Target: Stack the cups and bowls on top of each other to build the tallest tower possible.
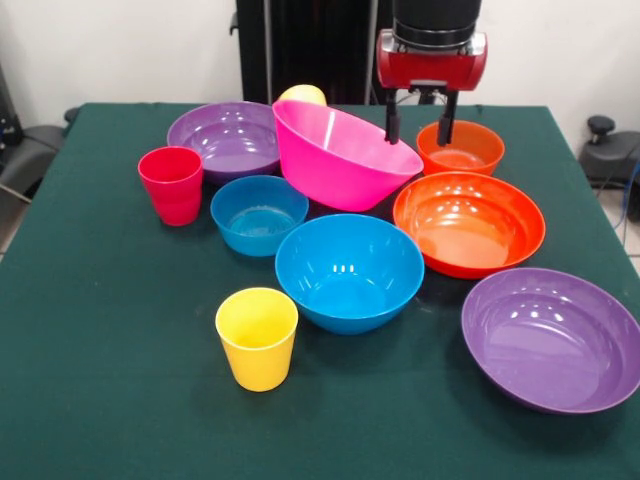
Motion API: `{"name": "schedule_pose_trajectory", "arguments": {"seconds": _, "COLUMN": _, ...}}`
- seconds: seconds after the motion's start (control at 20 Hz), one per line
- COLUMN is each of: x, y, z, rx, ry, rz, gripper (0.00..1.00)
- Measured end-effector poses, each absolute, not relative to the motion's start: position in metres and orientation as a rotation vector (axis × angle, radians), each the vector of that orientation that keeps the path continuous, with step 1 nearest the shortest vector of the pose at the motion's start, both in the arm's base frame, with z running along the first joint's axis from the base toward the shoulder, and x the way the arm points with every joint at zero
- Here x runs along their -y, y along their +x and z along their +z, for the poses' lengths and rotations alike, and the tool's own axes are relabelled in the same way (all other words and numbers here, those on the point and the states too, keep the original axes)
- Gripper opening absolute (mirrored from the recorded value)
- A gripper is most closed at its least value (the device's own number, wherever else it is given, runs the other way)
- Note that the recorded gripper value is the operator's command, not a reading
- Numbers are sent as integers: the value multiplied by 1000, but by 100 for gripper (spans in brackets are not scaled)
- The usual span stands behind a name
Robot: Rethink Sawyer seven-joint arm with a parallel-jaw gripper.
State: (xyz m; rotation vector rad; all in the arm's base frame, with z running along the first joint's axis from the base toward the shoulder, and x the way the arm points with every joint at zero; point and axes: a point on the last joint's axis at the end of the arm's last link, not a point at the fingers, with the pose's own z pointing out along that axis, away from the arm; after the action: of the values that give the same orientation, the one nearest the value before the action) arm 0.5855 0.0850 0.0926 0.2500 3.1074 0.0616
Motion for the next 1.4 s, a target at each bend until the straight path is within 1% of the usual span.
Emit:
{"name": "schedule_pose_trajectory", "arguments": {"seconds": 0.65, "x": -74, "y": 560, "z": 76, "rx": -3142, "ry": 292, "rz": 55, "gripper": 100}}
{"name": "schedule_pose_trajectory", "arguments": {"seconds": 1.15, "x": -59, "y": 552, "z": 36, "rx": -3087, "ry": 338, "rz": 44, "gripper": 100}}
{"name": "schedule_pose_trajectory", "arguments": {"seconds": 1.4, "x": -56, "y": 548, "z": 27, "rx": -3089, "ry": 345, "rz": 38, "gripper": 100}}
